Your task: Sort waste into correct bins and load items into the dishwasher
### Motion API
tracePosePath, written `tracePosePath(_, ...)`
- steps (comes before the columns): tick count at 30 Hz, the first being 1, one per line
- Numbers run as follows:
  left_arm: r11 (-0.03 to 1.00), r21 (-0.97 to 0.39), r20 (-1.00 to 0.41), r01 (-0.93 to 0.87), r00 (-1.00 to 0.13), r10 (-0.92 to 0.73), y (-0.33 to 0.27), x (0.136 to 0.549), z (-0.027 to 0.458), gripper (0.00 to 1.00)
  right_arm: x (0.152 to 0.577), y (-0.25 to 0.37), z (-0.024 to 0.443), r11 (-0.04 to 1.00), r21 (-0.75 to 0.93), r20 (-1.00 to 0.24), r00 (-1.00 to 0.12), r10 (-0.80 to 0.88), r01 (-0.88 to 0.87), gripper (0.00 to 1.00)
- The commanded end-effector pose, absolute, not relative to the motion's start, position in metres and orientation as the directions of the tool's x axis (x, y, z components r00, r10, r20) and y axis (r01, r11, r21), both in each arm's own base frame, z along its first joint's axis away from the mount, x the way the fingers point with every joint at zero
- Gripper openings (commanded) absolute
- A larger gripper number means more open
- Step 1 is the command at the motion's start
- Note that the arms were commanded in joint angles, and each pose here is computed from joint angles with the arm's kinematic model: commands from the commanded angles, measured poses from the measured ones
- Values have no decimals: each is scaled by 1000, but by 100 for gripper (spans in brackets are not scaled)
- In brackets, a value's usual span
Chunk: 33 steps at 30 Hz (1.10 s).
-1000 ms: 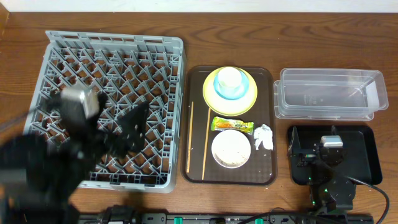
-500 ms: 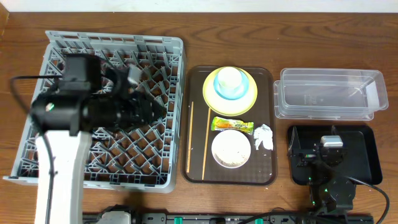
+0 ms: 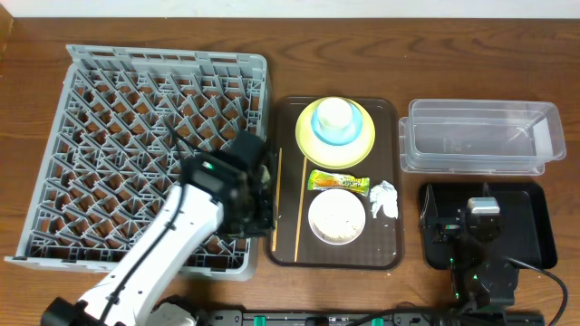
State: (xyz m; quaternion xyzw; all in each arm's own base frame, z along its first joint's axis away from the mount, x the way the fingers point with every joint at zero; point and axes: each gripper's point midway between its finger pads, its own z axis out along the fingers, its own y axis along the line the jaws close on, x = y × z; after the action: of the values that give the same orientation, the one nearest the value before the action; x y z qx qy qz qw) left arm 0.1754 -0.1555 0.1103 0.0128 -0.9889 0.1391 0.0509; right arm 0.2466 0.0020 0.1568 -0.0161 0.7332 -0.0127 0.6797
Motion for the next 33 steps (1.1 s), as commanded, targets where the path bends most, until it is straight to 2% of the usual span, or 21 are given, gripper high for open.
tracePosePath(1,979,-198,25,-43,-999,-39,-160,181,101,10,247,-2,156,999,-32,-996,-79,-31,11,99)
tracePosePath(3,977,-215,-26,15,-1000,10,-175,183,100,10,247,-2,156,999,-32,-996,-79,-31,11,99)
tracePosePath(5,974,-218,-81,66,-996,49,-187,186,99,15,247,-2,156,999,-32,-996,-79,-31,11,99)
tracePosePath(7,976,-197,-135,91,-989,65,-194,189,97,31,247,-2,156,999,-32,-996,-79,-31,11,99)
tracePosePath(9,981,-159,-193,112,-978,81,-197,193,96,38,247,-2,156,999,-32,-996,-79,-31,11,99)
tracePosePath(10,984,-127,-226,123,-970,92,-195,196,96,56,247,-2,156,999,-32,-996,-79,-31,11,99)
tracePosePath(20,991,-58,-303,116,-948,94,-190,210,92,56,247,-2,156,999,-32,-996,-79,-31,11,99)
tracePosePath(28,991,-34,-252,126,-961,114,-192,207,75,55,247,-2,156,999,-32,-996,-79,-31,11,99)
tracePosePath(33,988,20,-329,152,-932,150,-181,218,100,52,247,-2,156,999,-32,-996,-79,-31,11,99)
